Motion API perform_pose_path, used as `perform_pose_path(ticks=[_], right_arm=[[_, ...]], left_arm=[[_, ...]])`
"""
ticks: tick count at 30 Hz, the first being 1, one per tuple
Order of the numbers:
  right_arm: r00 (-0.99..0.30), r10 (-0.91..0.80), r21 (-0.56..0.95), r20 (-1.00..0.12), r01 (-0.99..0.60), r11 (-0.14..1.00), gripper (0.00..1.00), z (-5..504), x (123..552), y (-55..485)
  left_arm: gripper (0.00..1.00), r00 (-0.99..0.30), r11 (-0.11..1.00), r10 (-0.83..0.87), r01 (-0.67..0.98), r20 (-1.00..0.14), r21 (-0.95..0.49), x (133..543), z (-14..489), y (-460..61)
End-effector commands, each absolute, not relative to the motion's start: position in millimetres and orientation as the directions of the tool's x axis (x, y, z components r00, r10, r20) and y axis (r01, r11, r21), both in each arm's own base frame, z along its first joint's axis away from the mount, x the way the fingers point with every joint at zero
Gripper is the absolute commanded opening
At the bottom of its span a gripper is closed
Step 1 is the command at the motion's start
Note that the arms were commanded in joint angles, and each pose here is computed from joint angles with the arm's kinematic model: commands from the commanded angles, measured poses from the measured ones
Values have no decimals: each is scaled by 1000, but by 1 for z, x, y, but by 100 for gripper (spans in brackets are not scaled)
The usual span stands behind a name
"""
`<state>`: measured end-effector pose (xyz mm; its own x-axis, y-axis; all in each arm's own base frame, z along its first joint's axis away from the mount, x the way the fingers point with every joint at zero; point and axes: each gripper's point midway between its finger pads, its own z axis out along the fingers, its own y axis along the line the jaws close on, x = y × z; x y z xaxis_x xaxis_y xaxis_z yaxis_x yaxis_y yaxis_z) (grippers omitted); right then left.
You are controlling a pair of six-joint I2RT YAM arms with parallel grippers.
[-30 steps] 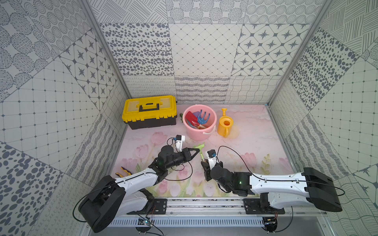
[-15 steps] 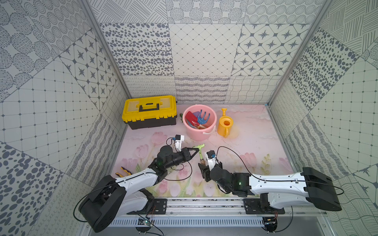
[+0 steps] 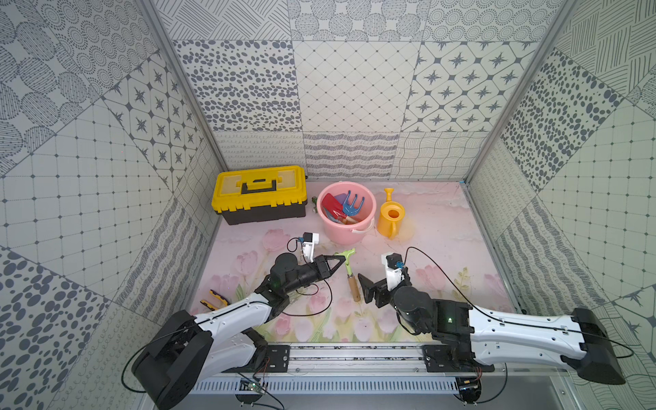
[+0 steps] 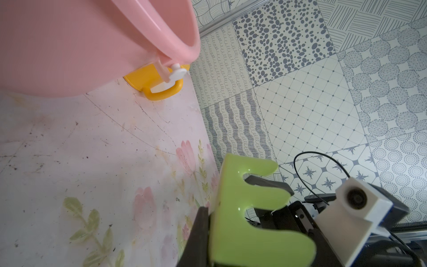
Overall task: Organize the gardening tools
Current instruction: Pick up the gardening tool from the center of the board, then place the gardening tool in the container.
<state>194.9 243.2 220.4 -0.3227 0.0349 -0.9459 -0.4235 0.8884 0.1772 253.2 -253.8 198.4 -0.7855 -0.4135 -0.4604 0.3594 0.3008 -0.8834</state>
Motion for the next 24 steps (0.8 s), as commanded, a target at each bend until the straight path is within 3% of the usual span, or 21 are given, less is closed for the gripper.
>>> perform_pose_path(ticks=[1, 7, 13, 19, 24], right_arm=[[-280, 1, 109, -960, -372, 922, 97, 222, 207, 208], [-288, 72, 150, -955, -256, 955, 97, 221, 227, 159], [-312, 93, 166, -945, -215, 962, 97, 206, 224, 143], [-337, 107, 188, -935, -217, 958, 97, 206, 221, 142], [-353, 100, 188, -930, -225, 956, 97, 203, 221, 146]], left_arm=[[0, -703, 309, -423, 482, -572, -820, 259, 235, -251], [0, -616, 384, -439, 530, -655, -756, 275, 273, -248], [0, -502, 484, -438, 567, -745, -667, 296, 332, -246], [0, -319, 675, -269, 611, -909, -414, 340, 392, -253], [0, -222, 713, -171, 644, -960, -276, 391, 418, -266]])
